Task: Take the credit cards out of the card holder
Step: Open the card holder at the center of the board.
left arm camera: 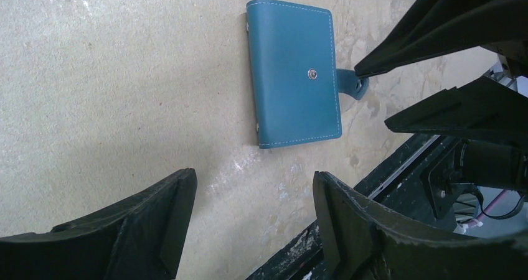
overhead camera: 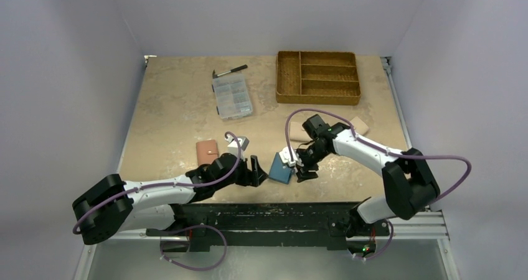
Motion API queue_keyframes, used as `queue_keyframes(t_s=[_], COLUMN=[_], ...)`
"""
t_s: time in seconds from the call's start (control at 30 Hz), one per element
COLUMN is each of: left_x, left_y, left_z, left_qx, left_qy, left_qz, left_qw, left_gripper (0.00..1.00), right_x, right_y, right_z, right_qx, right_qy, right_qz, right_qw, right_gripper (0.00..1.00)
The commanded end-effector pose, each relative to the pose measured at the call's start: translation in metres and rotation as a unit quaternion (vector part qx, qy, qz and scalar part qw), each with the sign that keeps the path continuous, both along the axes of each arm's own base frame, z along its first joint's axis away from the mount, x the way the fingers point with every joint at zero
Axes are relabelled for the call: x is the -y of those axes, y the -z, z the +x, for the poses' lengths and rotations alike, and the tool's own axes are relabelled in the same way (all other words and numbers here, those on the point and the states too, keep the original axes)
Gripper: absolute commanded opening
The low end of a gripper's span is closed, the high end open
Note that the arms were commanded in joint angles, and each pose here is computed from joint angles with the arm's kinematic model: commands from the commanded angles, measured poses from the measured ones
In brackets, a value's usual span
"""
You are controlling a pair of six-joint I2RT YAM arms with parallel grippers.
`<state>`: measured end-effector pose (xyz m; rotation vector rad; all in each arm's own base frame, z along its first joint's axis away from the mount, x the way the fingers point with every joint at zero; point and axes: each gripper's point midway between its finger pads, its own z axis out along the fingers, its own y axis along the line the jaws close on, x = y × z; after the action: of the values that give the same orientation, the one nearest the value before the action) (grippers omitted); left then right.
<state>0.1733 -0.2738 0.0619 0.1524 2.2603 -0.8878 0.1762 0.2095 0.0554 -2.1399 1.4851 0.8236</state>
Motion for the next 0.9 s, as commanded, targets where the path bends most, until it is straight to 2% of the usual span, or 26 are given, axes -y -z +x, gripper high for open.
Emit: queue_keyframes(t_s=[0.0, 0.37, 0.6, 0.87], left_x=[0.014, 0.037, 0.032, 0.040], left_y=[-0.023, -0.037, -0.038, -0.035], left_z=[0.004, 0.002, 0.009, 0.005], left_qx=[0.042, 0.128, 0.179, 0.179], left_qy=[0.030, 0.082, 0.047, 0.029], left_qz=[-0.021, -0.005, 0.008, 0.012], left_qw=[0.998, 0.988, 0.983, 0.983], left_gripper=[0.72, 0.72, 0.73, 0.73], right_x=[0.009, 0.021, 0.023, 0.020], right_y=[0.002, 0.021, 0.024, 0.023], right_z=[-0.009, -0.008, -0.001, 0.000], right_qx=[0.007, -0.012, -0.042, -0.081], right_qy=[0.001, 0.033, 0.073, 0.098], right_qz=[-0.011, -0.056, -0.071, -0.070], right_qw=[1.000, 0.998, 0.994, 0.989], right_gripper=[0.61, 0.50, 0.40, 0.33])
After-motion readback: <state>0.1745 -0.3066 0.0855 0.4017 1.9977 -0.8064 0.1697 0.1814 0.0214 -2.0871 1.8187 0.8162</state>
